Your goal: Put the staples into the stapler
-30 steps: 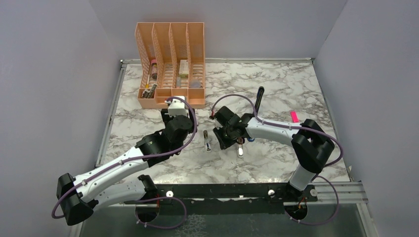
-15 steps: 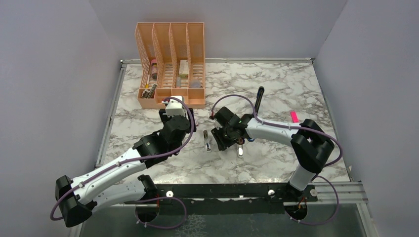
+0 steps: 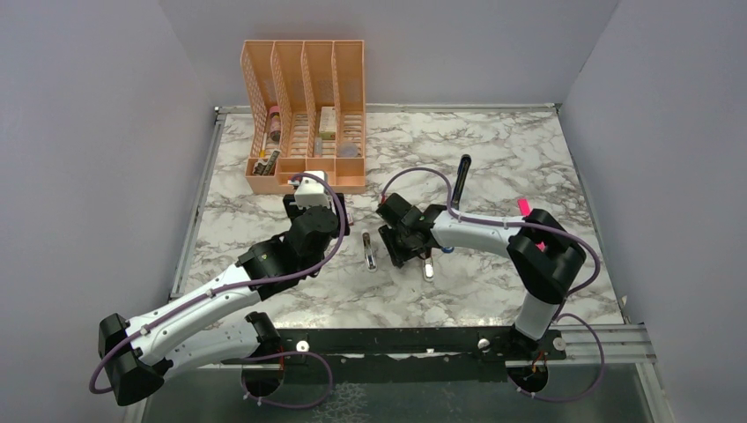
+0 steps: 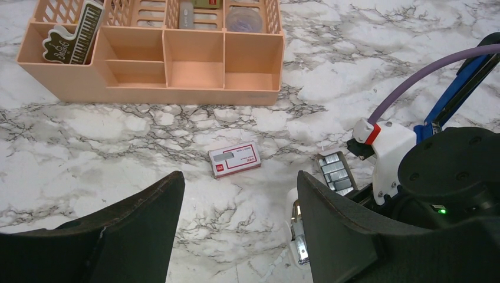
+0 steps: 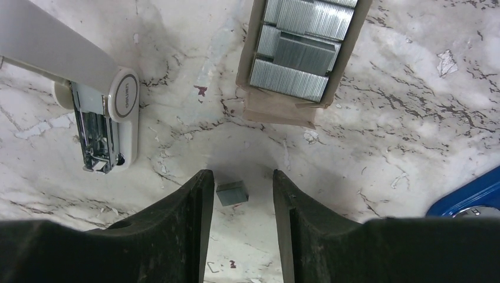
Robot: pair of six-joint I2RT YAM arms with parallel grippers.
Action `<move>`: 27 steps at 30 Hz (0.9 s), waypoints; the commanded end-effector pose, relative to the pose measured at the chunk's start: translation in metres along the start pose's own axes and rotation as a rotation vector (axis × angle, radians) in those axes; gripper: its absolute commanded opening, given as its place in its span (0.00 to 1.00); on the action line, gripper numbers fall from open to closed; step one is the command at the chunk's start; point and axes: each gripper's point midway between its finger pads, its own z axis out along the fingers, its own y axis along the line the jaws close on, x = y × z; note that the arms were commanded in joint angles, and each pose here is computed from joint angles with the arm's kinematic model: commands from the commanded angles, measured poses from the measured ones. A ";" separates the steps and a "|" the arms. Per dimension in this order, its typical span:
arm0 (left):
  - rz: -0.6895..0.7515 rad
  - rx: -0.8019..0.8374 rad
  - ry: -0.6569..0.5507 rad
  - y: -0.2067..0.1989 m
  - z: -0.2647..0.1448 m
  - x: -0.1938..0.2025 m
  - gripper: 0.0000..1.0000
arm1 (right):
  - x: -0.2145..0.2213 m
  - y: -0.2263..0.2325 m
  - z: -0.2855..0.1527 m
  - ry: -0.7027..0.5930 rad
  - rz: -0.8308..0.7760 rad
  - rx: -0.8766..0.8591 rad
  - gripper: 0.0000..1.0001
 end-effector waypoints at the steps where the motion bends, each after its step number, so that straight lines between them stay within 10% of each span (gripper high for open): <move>1: -0.014 -0.001 -0.002 0.001 -0.001 -0.003 0.71 | -0.007 -0.003 0.002 -0.026 0.032 0.056 0.47; 27: -0.018 -0.003 0.002 0.001 0.000 -0.002 0.71 | 0.040 -0.009 -0.009 0.098 0.055 0.085 0.47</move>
